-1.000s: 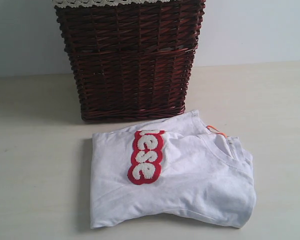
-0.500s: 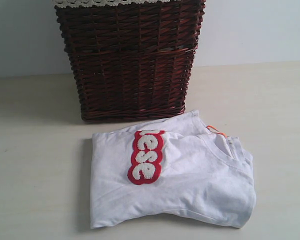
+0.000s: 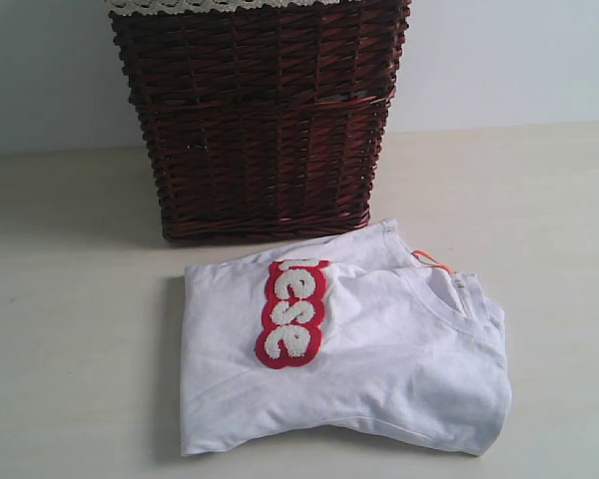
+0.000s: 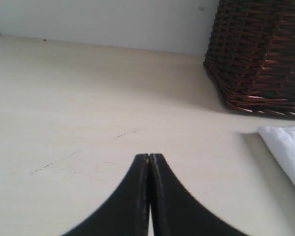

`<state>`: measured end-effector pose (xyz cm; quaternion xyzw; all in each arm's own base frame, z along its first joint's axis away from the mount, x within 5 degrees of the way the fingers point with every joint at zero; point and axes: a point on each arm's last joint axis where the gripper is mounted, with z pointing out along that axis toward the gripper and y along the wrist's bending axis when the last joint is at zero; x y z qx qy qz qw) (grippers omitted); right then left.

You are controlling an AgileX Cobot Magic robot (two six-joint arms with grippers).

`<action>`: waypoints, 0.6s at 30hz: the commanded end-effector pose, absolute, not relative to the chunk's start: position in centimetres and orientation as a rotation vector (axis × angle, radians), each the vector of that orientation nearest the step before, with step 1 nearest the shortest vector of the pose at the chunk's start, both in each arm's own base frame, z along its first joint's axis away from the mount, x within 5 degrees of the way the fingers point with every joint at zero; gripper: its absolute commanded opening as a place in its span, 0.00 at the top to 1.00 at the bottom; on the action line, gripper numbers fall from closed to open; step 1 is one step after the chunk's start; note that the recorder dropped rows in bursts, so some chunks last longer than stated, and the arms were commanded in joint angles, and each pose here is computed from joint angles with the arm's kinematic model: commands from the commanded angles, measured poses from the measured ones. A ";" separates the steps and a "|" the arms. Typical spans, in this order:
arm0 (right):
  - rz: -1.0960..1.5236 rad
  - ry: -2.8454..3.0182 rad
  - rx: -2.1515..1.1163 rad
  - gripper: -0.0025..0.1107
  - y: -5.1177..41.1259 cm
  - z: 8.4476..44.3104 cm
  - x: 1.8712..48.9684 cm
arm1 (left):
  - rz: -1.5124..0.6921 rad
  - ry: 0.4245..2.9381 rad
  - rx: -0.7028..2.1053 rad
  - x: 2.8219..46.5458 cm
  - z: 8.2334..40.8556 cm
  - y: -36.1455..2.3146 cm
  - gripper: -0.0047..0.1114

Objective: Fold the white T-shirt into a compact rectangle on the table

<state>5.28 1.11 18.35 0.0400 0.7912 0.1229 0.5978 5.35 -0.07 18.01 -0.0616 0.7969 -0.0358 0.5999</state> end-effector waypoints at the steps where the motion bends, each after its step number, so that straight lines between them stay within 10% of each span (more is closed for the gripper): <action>1: 0.297 1.840 0.096 0.89 1.2 18.2 5.2 | -0.089 1.834 -0.138 5.3 18.1 -0.1 0.96; 11: 0.307 2.011 0.123 0.89 1.4 18.2 6.4 | -0.089 1.834 -0.138 5.3 18.1 -0.1 0.96; 18: 0.140 2.336 0.017 0.89 1.6 19.7 16.8 | -0.089 1.834 -0.138 5.3 18.1 -0.1 0.96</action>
